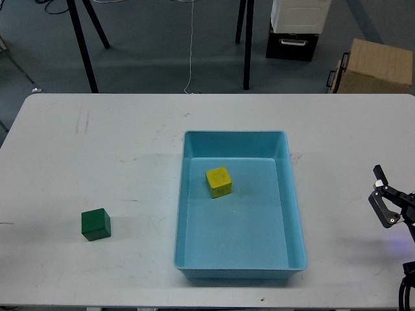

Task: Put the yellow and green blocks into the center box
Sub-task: 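Raise the left gripper and swing it toward the green cube, then lower the left gripper onto the green cube and close it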

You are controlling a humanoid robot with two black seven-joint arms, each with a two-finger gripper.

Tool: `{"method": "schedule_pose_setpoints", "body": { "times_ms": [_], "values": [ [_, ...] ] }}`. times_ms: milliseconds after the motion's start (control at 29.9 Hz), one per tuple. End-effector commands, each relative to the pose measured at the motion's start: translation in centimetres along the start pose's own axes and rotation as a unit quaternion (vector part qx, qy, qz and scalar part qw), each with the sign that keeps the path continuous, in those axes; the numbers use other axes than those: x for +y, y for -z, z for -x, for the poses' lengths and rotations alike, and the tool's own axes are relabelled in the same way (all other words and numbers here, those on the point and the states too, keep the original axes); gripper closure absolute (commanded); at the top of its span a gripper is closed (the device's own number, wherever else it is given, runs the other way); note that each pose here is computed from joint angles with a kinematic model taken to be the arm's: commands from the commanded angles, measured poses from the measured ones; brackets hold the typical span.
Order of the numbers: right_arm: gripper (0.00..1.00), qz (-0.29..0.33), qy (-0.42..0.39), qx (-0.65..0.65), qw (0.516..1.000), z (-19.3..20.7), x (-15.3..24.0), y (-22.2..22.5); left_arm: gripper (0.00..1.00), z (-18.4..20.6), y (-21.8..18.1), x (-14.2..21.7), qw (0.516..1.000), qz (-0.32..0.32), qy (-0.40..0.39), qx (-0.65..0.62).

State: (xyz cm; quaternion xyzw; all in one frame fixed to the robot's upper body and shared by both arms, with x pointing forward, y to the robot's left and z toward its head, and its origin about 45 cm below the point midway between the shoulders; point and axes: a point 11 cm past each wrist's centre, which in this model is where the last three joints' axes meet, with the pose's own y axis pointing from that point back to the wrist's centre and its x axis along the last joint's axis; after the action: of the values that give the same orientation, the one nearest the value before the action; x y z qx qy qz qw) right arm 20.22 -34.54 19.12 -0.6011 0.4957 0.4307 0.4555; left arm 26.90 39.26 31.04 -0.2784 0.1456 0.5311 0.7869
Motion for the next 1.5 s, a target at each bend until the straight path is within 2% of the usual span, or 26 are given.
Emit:
{"method": "schedule_pose_setpoints", "body": {
  "times_ms": [0, 100, 234, 401, 635, 768, 902, 1002, 1103, 1203, 1337, 1470],
  "values": [
    [0.0, -0.002, 0.0, 0.0, 1.0, 0.0, 0.0, 0.1, 0.0, 0.2, -2.2, -0.9, 0.993, -0.061, 0.012, -0.103],
    [0.0, -0.001, 0.0, 0.0, 1.0, -0.1, 0.0, 0.0, 0.0, 0.8, -4.0, -2.1, 0.979, -0.102, 0.03, -0.174],
    [0.0, 0.0, 0.002, -0.001, 1.0, 0.0, -0.2, -0.1, 0.0, 2.8, -7.0, -4.9, 0.955, -0.127, 0.068, -0.261],
    [0.0, 0.001, 0.002, 0.0, 1.0, -0.1, -0.2, -0.1, 0.0, 4.5, -7.2, -8.1, 0.916, -0.192, 0.106, -0.336],
    [0.0, 0.001, 0.001, 0.0, 1.0, -0.1, -0.2, -0.1, 0.0, 5.9, -4.1, -14.0, 0.854, -0.262, 0.155, -0.422],
    [0.0, 0.0, 0.0, 0.0, 1.0, -0.2, -0.2, 0.0, 0.0, 8.9, -3.0, -18.3, 0.814, -0.286, 0.197, -0.465],
    [0.0, 0.001, 0.0, 0.0, 1.0, -0.2, -0.2, -0.1, 0.0, 11.5, 0.1, -19.9, 0.754, -0.335, 0.243, -0.51],
    [0.0, 0.001, 0.0, 0.0, 1.0, -0.2, -0.2, -0.1, 0.0, 11.9, 4.6, -19.4, 0.683, -0.391, 0.281, -0.549],
    [0.0, 0.0, 0.0, 0.001, 1.0, -0.2, -0.2, -0.1, 0.0, 10.0, 8.9, -16.4, 0.582, -0.446, 0.315, -0.602],
    [0.0, -0.002, 0.0, 0.002, 1.0, -0.1, -0.2, 0.1, 0.0, 7.1, 10.1, -13.0, 0.514, -0.486, 0.322, -0.629],
    [0.0, -0.002, 0.0, 0.002, 1.0, -0.1, -0.2, 0.1, 0.0, 4.3, 9.9, -9.1, 0.486, -0.519, 0.317, -0.628],
    [0.0, 0.0, 0.0, 0.001, 1.0, -0.2, -0.1, -0.1, 0.0, 0.6, 9.6, -2.4, 0.447, -0.569, 0.306, -0.619]
  ]
}}
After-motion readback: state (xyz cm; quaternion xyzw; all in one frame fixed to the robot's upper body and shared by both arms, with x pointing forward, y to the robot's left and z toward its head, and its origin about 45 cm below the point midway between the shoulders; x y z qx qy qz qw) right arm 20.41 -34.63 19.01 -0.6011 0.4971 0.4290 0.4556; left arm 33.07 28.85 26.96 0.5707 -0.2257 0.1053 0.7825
